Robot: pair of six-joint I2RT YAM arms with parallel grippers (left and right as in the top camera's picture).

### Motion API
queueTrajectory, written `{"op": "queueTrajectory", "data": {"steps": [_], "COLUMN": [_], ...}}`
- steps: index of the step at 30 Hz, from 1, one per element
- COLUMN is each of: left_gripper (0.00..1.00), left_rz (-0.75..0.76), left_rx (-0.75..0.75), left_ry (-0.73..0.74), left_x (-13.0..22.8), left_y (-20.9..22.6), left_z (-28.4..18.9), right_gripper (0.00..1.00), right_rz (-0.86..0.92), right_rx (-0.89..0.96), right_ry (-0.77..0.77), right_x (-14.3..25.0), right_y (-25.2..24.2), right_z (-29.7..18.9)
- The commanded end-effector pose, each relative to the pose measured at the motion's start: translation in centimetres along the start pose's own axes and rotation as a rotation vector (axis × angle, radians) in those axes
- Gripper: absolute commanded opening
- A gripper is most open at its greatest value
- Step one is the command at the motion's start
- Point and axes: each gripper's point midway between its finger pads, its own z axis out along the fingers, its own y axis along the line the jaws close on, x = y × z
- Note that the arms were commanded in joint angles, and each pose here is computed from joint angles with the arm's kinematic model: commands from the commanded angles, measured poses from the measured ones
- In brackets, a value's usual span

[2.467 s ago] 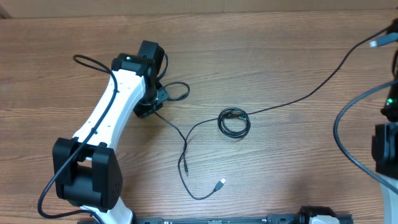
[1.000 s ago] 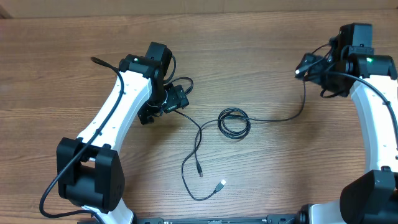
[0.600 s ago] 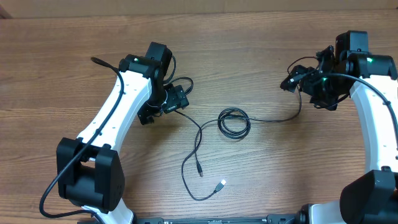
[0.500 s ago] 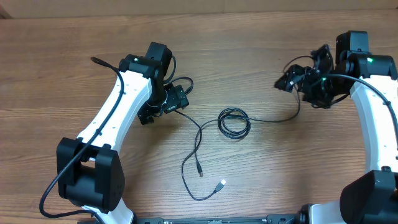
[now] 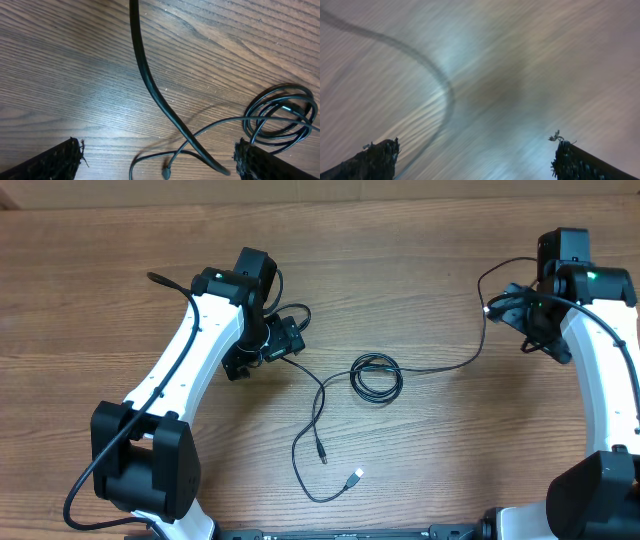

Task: Untangle cables

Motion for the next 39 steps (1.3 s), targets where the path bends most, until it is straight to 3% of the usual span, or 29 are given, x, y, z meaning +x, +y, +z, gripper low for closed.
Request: {"op": "queueTrajectory", "data": {"steps": [1,5,7,15,23,28,39], "left_gripper": [1.0,0.99,1.0,1.0,0.99,1.0,0.99], "left_rz": [0.028,0.029,0.03,0.033,0.033,0.032,0.032], "left_rx": [0.015,0.015,0.015,0.015,0.015,0.015,0.012], "left_ry": [0.004,0.005,0.005,0.005,0.004,0.004,0.001], "left_x": [0.3,0.4,0.4,0.4,0.4,0.4,0.4], "left_y": [-0.3,-0.3,-0.3,-0.4,-0.4,-0.4,-0.3], "left_z": [-0.2,-0.2,-0.2,-0.2,-0.2,-0.2,-0.2], "right_gripper": [1.0,1.0,1.0,1.0,0.98,0.88,0.8], "right_rz": [0.108,0.182,0.204,-0.159,-0.093,-0.01,0.101], "right_rx": [0.24,0.402,0.388,-0.195,-0.24,-0.284,-0.327], "right_ry": [-0.147,-0.244,-0.242,0.153,0.235,0.277,0.296], "right_x": [-2.1,-3.0,-2.9,3.2,5.0,6.4,9.3], "right_y": [-4.2,-7.1,-6.9,3.0,3.7,4.7,5.7], "right_z": [-0.9,-2.1,-2.0,-0.7,0.1,2.3,8.0]}}
